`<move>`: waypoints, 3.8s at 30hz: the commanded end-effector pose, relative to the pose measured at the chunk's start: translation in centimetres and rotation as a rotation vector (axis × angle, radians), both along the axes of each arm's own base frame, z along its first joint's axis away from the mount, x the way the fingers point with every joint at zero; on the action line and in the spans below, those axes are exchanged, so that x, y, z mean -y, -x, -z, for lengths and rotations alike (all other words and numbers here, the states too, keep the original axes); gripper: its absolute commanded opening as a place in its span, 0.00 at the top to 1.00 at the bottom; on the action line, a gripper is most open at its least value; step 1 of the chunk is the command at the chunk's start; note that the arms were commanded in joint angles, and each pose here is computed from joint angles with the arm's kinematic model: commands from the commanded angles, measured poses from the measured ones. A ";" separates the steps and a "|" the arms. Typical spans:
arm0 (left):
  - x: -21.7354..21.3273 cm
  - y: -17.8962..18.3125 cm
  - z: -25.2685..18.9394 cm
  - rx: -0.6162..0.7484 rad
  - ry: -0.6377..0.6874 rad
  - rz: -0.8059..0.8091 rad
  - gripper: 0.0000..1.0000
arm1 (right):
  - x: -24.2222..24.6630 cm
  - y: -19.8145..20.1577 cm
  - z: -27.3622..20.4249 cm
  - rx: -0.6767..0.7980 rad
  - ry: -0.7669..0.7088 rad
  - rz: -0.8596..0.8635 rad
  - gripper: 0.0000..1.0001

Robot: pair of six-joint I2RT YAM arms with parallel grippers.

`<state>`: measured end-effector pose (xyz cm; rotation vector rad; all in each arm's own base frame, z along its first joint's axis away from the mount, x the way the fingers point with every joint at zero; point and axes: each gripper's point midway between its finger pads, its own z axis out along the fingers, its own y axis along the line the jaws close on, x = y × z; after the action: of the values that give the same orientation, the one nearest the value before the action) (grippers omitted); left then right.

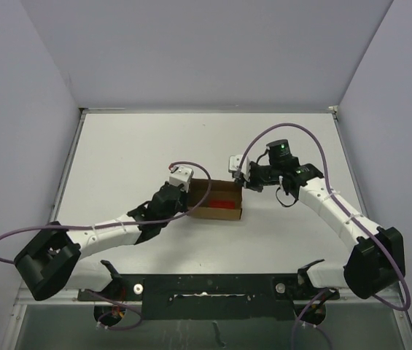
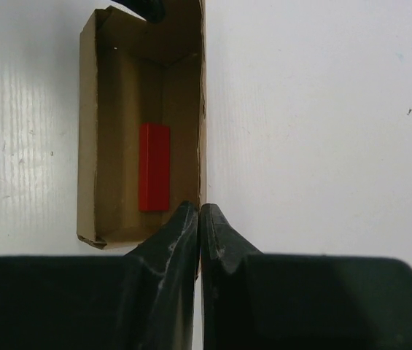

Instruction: Fold the paper box

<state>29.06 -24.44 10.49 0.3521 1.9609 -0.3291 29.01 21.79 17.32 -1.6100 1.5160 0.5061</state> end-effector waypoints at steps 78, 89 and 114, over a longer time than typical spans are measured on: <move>-3.4 6.7 0.1 -0.559 0.363 -0.034 0.86 | 0.7 9.7 4.0 -0.053 -0.003 -0.294 0.94; -1.1 5.6 -6.1 -0.434 0.527 0.097 0.72 | 0.6 10.8 4.0 -0.092 -0.023 -0.335 0.92; 4.9 5.5 -3.1 -0.604 0.468 0.302 0.71 | -0.1 10.3 1.4 -0.127 -0.084 -0.308 0.64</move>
<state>23.25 -28.45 12.96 0.1976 2.3625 -1.1395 18.63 21.11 13.20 -1.8105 1.4039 0.8049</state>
